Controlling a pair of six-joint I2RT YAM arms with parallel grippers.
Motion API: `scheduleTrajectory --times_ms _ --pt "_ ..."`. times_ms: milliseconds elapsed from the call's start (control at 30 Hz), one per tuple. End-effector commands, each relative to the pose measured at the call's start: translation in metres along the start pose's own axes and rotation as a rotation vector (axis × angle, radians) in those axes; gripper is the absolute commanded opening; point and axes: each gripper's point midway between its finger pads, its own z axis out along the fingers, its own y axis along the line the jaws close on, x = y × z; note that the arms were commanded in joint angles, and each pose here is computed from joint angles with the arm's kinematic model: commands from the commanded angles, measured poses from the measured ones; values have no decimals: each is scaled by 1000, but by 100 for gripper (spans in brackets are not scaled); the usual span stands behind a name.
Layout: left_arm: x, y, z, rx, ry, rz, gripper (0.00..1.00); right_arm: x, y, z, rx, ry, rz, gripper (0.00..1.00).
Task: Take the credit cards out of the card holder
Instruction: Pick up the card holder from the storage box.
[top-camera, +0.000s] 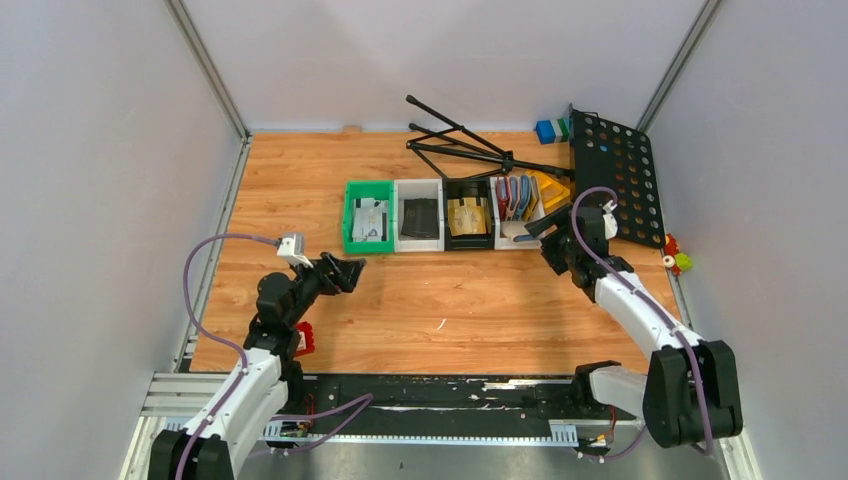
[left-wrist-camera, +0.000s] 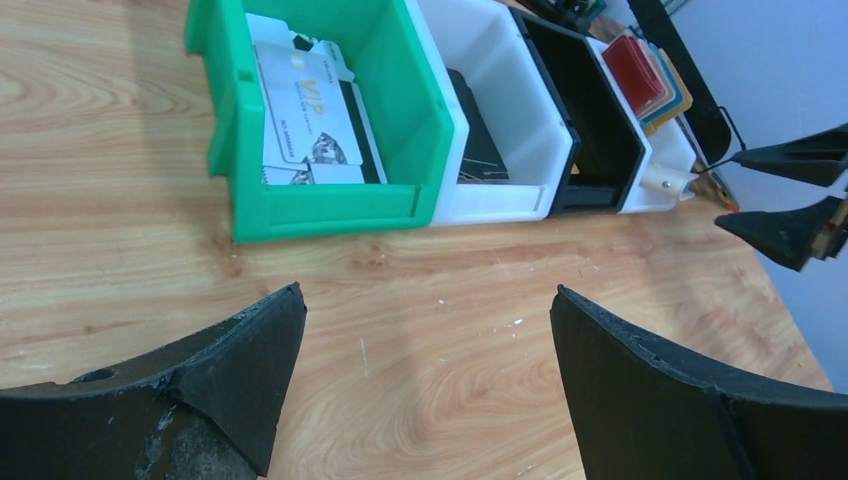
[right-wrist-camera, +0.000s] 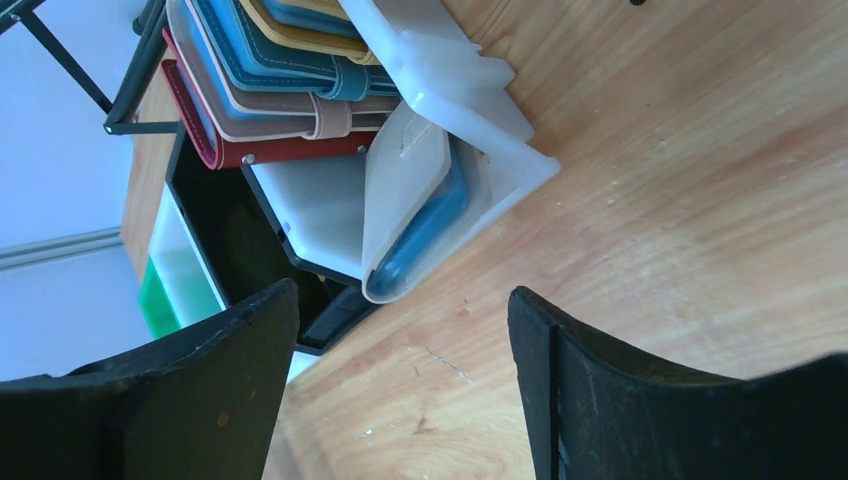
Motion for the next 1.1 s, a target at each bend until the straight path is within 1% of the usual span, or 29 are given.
scheduleTrajectory --times_ms 0,233,367,433,567,667,733,833,933,1067 --pt "-16 -20 1 88 -54 11 98 -12 39 9 -102 -17 99 75" --pt "-20 -19 -1 75 -75 12 98 -14 32 20 -57 -31 129 75" --pt "-19 -18 -1 68 -74 8 98 -15 29 27 -36 -41 140 73" --pt "-19 -18 -1 64 -73 5 98 -12 30 31 -38 -29 145 69" --pt "-19 -16 -1 52 -74 -4 98 -9 31 37 -33 -26 150 66" --pt "-20 -14 0 44 -75 -3 98 -9 31 42 -23 -22 155 61" --pt "-19 -14 -1 41 -74 -3 98 -9 36 45 -32 -20 153 55" --pt "-20 -14 -1 40 -76 -1 98 -12 40 46 -34 -24 144 53" --pt "-20 -13 -1 37 -76 -2 98 -13 41 48 -29 -23 140 48" --pt "-20 -13 -1 35 -76 0 98 -9 40 50 -27 -12 138 47"
